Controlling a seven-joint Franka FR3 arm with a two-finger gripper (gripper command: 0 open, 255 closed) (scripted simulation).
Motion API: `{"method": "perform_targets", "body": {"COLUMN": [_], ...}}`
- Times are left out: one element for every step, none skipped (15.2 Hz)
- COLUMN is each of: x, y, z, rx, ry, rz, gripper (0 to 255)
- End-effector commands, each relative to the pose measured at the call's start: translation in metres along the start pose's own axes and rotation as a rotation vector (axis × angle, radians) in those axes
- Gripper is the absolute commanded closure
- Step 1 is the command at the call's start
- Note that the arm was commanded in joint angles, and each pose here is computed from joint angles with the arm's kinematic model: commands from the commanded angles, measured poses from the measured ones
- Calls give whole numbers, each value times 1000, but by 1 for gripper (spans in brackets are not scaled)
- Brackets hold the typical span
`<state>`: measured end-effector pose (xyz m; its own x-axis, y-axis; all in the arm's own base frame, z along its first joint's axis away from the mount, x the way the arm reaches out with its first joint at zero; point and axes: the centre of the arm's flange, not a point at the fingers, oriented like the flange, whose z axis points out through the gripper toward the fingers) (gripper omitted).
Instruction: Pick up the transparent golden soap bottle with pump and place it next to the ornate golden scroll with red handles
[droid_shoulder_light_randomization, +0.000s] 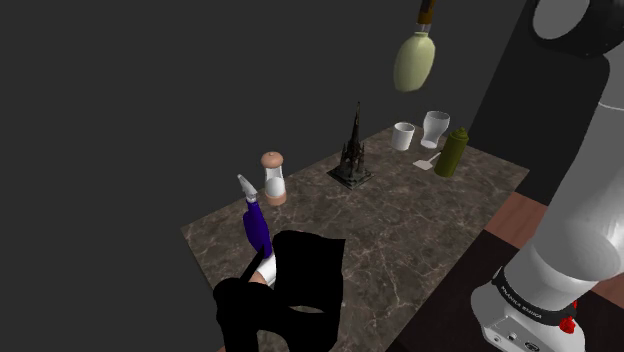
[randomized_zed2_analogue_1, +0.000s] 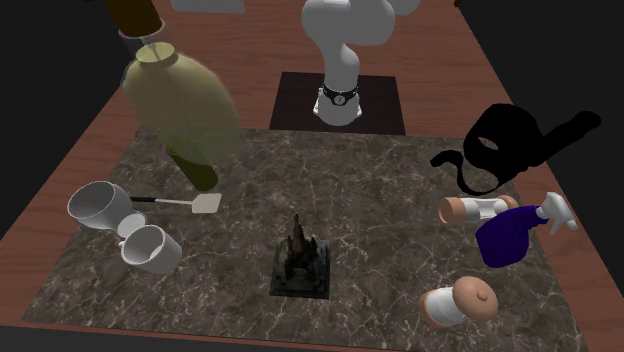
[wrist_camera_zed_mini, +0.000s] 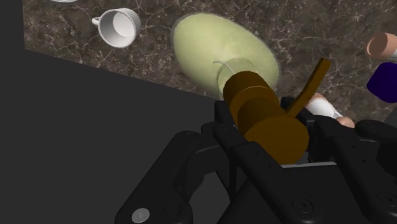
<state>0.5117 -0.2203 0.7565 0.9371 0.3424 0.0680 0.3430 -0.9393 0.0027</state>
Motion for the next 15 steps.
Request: {"method": "perform_targets", "body": {"x": [9, 13, 18, 23, 28, 32, 37, 42, 47, 51, 56, 61, 66, 70, 75], "y": [-21, -34, -46, -58, -71, -83, -95, -107, -120, -132, -144, -157, -169, -181, -194], "z": [-2, -1, -1, -1, -1, 0, 0, 0, 0, 1, 1, 1, 1, 2, 2], "rx": [-1, -1, -1, -1, -1, -1, -1, -1, -1, -1, -1, -1, -1, -1, -1], "ry": [1, 1, 1, 1, 1, 1, 1, 1, 1, 1, 1, 1, 1, 1, 1], "rz": [1, 1, 1, 1, 1, 1, 1, 1, 1, 1, 1, 1, 1, 1, 1], "gripper": [255, 255, 255, 255, 255, 255, 255, 255, 255, 255, 255, 255, 255, 255, 255]}}
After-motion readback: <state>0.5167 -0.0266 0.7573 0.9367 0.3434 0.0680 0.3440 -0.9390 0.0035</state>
